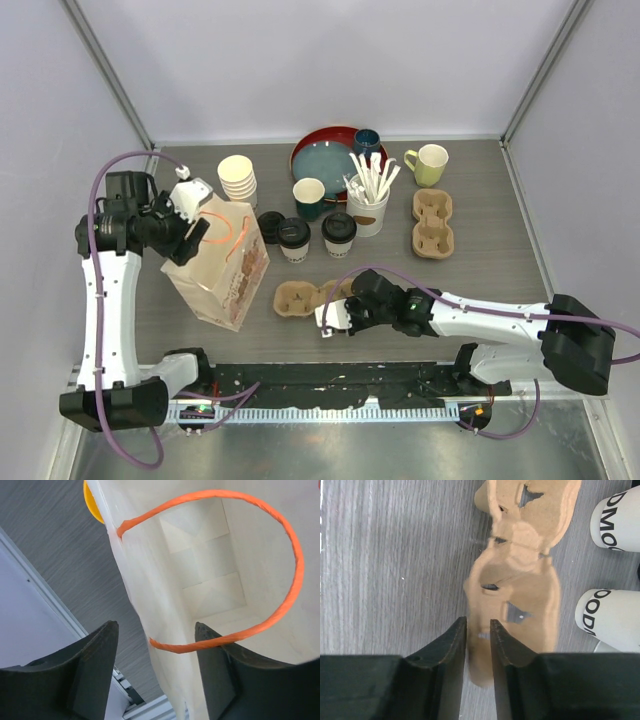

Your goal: Pack the takeout coffee

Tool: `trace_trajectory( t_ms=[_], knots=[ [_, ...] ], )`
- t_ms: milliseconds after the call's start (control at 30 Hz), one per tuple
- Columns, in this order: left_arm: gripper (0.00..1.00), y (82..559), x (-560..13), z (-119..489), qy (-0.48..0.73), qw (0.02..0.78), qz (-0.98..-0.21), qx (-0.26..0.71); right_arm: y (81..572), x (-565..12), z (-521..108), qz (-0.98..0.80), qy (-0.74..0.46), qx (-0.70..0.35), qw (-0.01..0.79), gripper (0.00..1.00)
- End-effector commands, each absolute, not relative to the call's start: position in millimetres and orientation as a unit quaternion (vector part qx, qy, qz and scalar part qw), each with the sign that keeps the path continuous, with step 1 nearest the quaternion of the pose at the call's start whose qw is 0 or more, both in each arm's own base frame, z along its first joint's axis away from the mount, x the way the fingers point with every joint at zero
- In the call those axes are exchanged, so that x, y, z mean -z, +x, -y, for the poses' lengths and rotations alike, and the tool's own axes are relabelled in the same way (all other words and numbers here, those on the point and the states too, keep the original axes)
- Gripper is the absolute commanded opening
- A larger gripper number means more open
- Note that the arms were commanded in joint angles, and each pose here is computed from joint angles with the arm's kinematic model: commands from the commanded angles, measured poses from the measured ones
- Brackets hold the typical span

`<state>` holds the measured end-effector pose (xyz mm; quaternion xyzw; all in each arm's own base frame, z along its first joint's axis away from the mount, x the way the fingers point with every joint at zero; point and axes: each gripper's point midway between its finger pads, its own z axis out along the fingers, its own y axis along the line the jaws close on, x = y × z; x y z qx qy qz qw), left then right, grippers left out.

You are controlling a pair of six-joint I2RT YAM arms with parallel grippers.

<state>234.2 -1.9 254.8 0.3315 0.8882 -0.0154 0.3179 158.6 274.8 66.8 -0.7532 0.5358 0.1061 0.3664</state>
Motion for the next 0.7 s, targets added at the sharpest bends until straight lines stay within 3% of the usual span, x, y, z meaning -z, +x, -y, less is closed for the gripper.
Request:
trace_trajectory(
  t_ms=[0, 133, 267, 333, 400, 433, 500, 533, 667],
  knots=[
    [0.61, 249, -274, 13, 0.317, 0.377, -0.87, 0.029, 167, -75, -278, -0.532, -0.751, -0.088, 0.382, 0.36],
    [0.44, 252, -271, 16, 0.301, 0.383, -0.872, 0.041, 168, -77, -278, -0.537, -0.747, -0.089, 0.382, 0.43],
    [0.09, 261, -268, 12, 0.249, 0.391, -0.885, 0.038, 167, -82, -279, -0.545, -0.738, -0.094, 0.386, 0.46],
    [0.0, 263, -271, 12, 0.232, 0.4, -0.886, 0.039, 160, -92, -286, -0.54, -0.732, -0.124, 0.395, 0.46],
    [0.0, 265, -280, 13, 0.206, 0.419, -0.884, 0.04, 152, -107, -292, -0.533, -0.722, -0.155, 0.414, 0.47],
    [0.0, 265, -283, 12, 0.197, 0.426, -0.882, 0.04, 146, -113, -296, -0.526, -0.719, -0.177, 0.419, 0.58],
    [0.0, 263, -293, 13, 0.185, 0.444, -0.876, 0.038, 139, -124, -299, -0.524, -0.707, -0.202, 0.43, 0.59],
    [0.0, 261, -294, 14, 0.182, 0.446, -0.875, 0.04, 136, -139, -302, -0.53, -0.685, -0.224, 0.448, 0.88],
    [0.0, 253, -291, 17, 0.167, 0.437, -0.882, 0.054, 150, -186, -317, -0.606, -0.554, -0.28, 0.498, 0.89]
  ],
)
